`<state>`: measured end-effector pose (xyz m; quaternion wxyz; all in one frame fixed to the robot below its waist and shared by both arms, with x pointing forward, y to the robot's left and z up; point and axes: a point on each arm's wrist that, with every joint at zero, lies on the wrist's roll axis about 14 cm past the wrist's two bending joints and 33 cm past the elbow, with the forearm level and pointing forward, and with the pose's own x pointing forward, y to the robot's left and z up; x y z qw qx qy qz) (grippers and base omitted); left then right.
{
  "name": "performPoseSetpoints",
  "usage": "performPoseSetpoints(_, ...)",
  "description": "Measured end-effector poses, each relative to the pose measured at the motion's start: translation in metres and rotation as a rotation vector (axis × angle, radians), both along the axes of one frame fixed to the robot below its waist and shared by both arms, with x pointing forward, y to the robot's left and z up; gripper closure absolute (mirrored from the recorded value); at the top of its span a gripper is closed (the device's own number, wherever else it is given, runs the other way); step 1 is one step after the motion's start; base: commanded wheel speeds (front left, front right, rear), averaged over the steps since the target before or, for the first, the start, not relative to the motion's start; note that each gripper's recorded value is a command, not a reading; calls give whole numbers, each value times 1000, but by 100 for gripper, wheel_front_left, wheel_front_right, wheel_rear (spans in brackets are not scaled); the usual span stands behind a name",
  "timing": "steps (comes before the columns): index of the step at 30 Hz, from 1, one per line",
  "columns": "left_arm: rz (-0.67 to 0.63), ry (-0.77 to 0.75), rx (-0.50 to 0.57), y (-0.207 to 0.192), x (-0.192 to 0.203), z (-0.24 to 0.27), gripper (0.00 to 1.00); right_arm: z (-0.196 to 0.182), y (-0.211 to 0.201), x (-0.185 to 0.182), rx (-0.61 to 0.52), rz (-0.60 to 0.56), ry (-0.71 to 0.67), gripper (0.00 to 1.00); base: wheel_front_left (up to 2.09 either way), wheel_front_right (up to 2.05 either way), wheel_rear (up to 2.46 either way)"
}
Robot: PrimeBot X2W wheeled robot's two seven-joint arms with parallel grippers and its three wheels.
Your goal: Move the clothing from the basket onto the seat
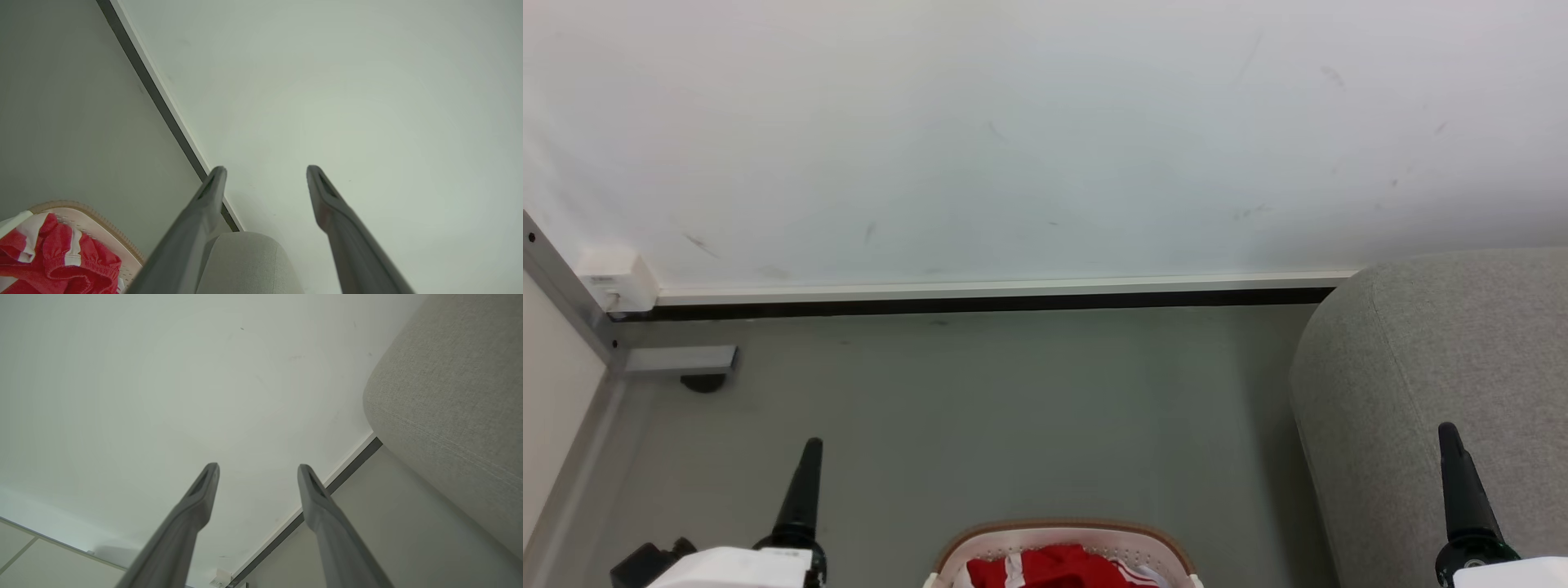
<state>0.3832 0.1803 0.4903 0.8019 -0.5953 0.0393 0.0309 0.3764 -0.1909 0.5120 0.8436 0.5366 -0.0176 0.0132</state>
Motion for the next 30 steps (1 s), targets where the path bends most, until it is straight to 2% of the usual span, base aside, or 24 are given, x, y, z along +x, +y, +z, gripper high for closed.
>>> performPoseSetpoints(12, -44, 15, 270, -13, 0, -4, 0, -10, 0, -5, -273, 5, 6, 0, 0, 0, 0)
performPoseSetpoints(30, -74, 4, 593, -23, 0, -6, 0, -15, 4, -11, -541, 16, -2, 0, 0, 0, 0)
